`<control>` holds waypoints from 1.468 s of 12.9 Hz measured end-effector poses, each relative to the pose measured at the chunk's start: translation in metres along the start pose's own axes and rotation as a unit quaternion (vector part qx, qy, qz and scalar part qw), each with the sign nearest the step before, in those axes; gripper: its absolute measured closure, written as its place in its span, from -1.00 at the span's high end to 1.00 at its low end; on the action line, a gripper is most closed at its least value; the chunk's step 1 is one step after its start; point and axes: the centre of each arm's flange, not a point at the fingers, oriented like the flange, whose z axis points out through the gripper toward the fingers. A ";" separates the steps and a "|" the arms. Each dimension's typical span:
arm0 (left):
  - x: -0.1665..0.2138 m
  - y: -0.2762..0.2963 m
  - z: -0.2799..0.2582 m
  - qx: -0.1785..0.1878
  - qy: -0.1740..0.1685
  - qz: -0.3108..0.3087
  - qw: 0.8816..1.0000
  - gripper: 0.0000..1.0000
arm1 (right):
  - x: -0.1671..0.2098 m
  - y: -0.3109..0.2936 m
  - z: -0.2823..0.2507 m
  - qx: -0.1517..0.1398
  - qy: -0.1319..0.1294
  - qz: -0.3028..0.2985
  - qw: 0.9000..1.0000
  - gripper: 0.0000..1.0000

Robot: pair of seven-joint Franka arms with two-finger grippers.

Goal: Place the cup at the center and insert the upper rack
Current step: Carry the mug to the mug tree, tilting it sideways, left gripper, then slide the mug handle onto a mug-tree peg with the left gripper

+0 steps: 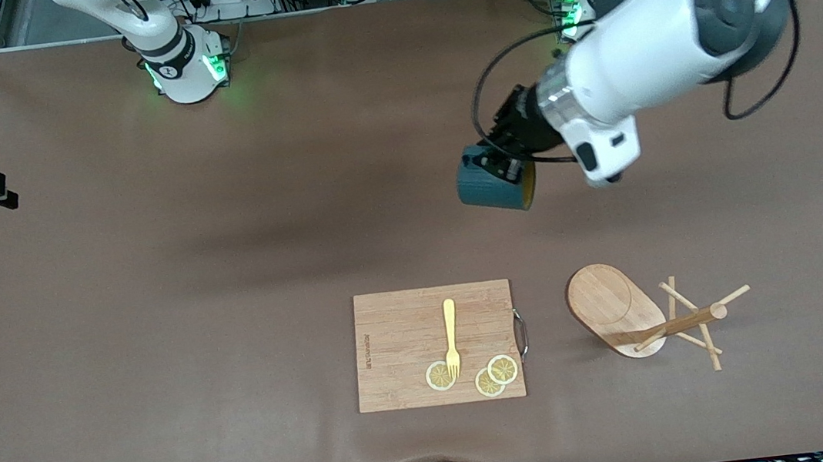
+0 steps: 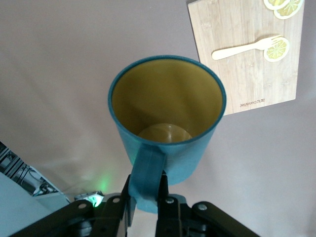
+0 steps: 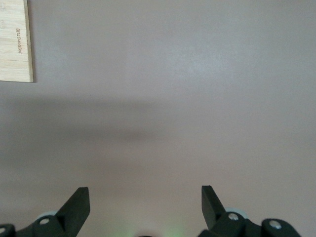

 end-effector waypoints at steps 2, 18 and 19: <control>0.032 0.006 -0.008 0.001 -0.034 0.008 0.999 -0.59 | 0.000 0.000 0.000 0.000 0.000 0.000 1.000 1.00; 0.259 0.027 -0.026 -0.054 -0.243 0.060 0.967 -0.59 | 0.000 0.000 0.000 0.000 0.000 0.000 1.000 1.00; 0.265 0.028 -0.026 -0.061 -0.252 0.060 0.964 -0.59 | 0.000 0.000 0.000 0.000 0.000 0.000 1.000 1.00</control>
